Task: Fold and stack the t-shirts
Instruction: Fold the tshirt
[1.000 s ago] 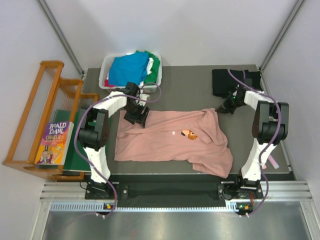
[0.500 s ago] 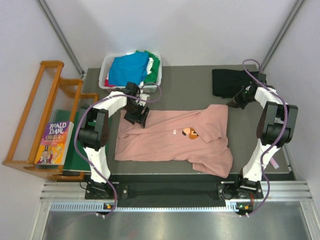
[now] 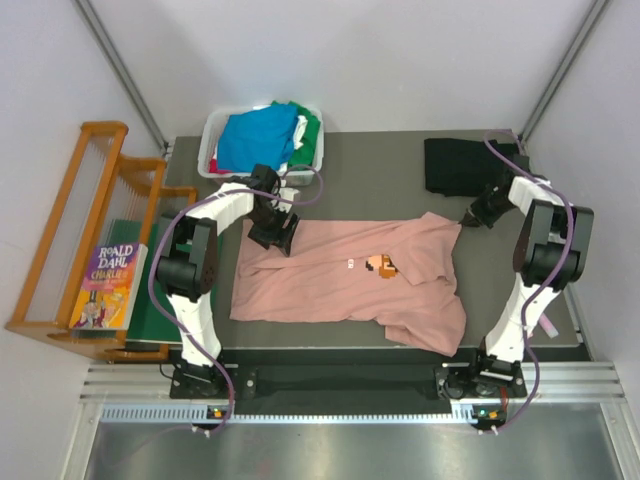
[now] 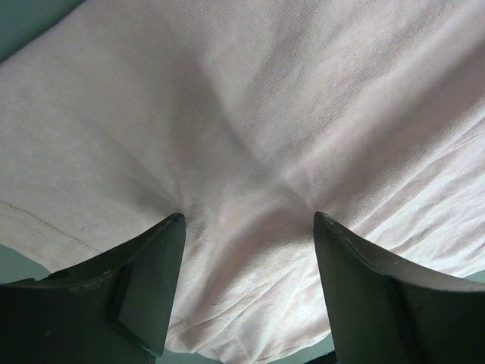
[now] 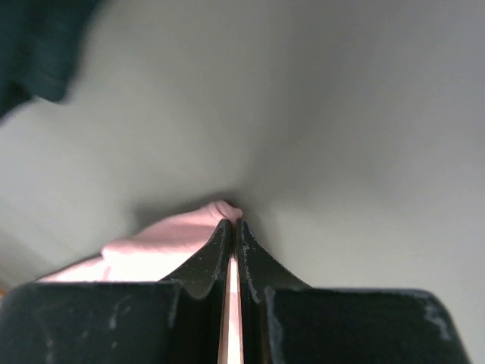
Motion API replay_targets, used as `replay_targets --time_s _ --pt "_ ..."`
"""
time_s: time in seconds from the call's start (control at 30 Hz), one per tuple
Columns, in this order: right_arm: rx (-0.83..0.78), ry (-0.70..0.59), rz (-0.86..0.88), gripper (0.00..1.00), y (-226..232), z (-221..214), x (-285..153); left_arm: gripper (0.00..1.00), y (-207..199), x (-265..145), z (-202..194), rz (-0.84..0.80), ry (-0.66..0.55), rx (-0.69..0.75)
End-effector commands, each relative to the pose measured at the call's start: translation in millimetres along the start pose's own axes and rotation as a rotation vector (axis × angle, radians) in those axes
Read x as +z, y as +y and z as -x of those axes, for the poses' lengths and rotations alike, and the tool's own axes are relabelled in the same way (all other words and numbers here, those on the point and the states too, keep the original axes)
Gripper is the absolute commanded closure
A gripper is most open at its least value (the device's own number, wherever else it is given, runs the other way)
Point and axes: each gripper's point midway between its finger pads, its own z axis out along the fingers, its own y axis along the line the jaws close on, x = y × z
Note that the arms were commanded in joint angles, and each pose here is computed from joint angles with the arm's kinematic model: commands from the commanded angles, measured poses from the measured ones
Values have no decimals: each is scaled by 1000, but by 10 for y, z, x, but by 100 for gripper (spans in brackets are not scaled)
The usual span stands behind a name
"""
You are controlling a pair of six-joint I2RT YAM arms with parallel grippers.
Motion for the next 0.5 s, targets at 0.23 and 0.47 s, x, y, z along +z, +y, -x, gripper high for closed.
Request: replay_targets --time_s 0.23,0.47 --pt "-14 -65 4 40 -100 -87 -421 27 -61 -191 123 -20 -63 14" --pt "-79 -99 20 8 -54 -519 -666 27 -72 -197 118 -24 -65 13"
